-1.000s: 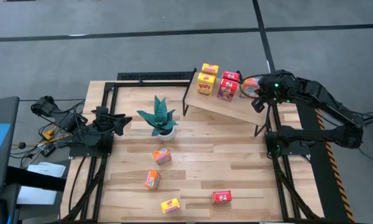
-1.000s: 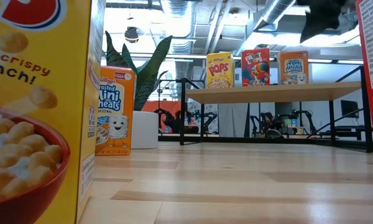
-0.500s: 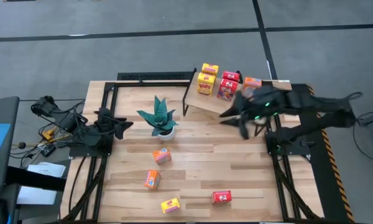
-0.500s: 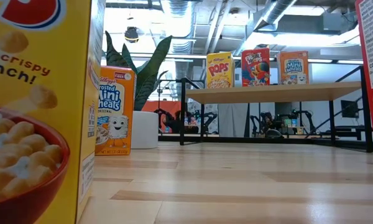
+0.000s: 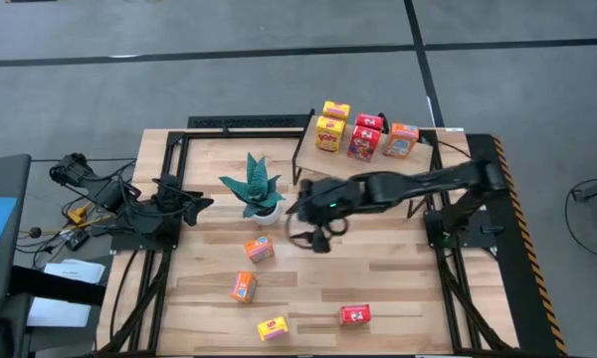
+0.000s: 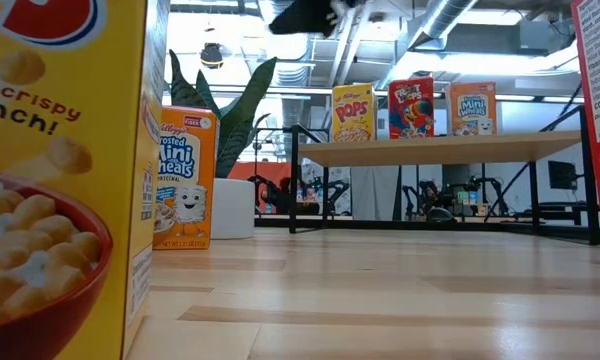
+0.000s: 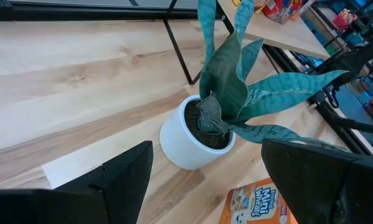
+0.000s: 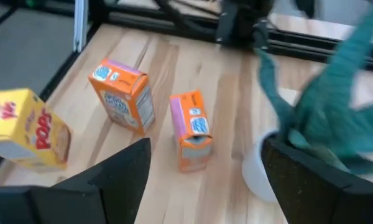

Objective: Stack cereal on shelf
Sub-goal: Put the top orange cereal box on the shelf aligned with the other orange cereal box

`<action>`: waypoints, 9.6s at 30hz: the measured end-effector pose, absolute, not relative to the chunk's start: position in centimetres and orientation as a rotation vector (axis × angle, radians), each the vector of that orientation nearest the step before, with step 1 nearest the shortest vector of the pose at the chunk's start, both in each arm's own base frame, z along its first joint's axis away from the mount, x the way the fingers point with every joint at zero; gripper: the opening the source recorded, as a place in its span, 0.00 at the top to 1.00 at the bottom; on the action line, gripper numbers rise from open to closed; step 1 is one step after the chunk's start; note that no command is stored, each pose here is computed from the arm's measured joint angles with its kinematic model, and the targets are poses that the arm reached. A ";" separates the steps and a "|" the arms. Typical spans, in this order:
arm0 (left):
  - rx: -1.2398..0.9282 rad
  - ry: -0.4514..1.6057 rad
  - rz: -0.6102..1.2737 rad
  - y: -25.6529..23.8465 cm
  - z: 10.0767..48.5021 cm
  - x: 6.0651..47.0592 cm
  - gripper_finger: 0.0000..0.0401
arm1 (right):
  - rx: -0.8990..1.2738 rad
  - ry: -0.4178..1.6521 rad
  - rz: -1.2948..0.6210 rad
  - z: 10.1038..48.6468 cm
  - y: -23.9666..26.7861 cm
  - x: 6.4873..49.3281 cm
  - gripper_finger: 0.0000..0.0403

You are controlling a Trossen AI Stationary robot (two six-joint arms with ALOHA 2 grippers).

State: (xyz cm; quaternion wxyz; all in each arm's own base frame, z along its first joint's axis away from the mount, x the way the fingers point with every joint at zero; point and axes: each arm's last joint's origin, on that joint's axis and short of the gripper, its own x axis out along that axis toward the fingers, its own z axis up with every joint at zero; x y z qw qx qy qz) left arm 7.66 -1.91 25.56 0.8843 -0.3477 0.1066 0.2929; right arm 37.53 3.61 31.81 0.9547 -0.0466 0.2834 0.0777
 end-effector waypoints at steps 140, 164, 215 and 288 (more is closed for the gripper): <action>-0.679 0.303 0.603 -1.8 25.1 7.3 0.27 | -0.002 0.990 0.349 35.3 4.4 39.8 0.68; -0.668 0.249 0.641 -1.7 25.2 7.3 0.27 | 0.082 0.831 -0.487 39.5 -1.4 12.0 0.71; -0.688 0.209 0.672 -1.6 25.2 7.3 0.27 | 0.175 0.975 -0.496 34.6 -10.3 10.7 0.48; -0.671 0.200 0.712 -1.4 25.0 7.0 0.27 | 0.149 0.877 -0.599 33.4 -8.4 15.7 0.92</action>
